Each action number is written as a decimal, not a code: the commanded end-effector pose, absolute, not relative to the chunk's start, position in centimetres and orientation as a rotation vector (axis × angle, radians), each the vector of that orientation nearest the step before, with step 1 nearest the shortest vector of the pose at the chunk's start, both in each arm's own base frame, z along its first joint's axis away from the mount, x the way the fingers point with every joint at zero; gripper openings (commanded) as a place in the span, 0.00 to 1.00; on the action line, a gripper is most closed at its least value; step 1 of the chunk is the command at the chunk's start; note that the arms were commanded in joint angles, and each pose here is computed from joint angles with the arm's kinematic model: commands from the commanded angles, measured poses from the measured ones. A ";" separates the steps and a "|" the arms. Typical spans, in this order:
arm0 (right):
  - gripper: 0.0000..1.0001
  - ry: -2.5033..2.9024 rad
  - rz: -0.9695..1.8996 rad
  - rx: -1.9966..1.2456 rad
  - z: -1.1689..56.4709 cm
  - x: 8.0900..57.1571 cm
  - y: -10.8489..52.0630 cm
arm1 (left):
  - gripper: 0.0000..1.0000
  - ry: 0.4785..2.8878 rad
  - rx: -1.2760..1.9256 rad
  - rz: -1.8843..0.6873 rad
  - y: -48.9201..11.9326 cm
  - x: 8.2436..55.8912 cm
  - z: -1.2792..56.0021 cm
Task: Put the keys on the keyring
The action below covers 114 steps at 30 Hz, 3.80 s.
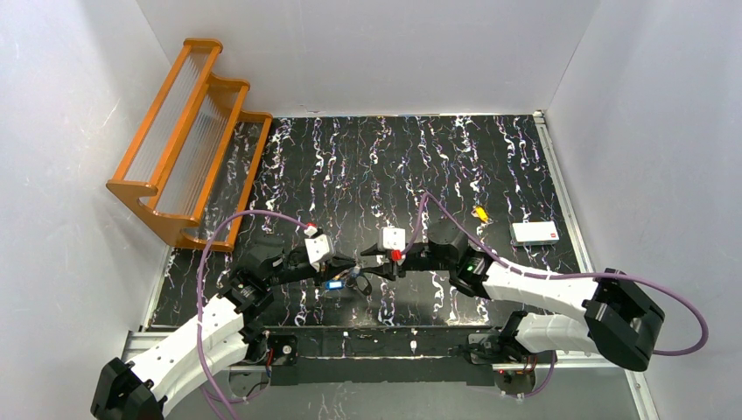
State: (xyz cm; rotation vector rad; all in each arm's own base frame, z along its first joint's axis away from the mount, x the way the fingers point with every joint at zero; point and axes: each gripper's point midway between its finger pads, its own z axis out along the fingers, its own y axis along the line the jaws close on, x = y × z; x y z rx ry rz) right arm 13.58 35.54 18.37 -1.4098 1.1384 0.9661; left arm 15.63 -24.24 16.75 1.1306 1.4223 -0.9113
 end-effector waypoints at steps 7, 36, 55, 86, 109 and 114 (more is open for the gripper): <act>0.35 1.024 0.925 -1.361 21.3 14.8 36.6 | 0.00 1.370 1.149 -0.936 -24.7 15.2 17.5; 0.01 1.052 0.947 -1.448 19.3 14.8 36.3 | 0.01 1.326 1.160 -0.925 -24.7 15.0 18.2; 0.01 1.414 0.923 -1.787 16.5 14.7 36.4 | 0.26 1.384 1.196 -0.740 -22.6 16.0 17.5; 0.01 1.461 0.881 -1.819 15.6 14.3 38.3 | 0.23 1.342 1.177 -0.706 -22.3 16.1 18.7; 0.01 1.453 0.873 -1.803 16.1 14.5 38.6 | 0.00 1.383 1.182 -0.646 -21.6 16.8 18.1; 0.31 1.397 0.891 -1.707 17.8 14.8 38.6 | 0.00 1.380 1.130 -0.668 -21.8 16.9 18.7</act>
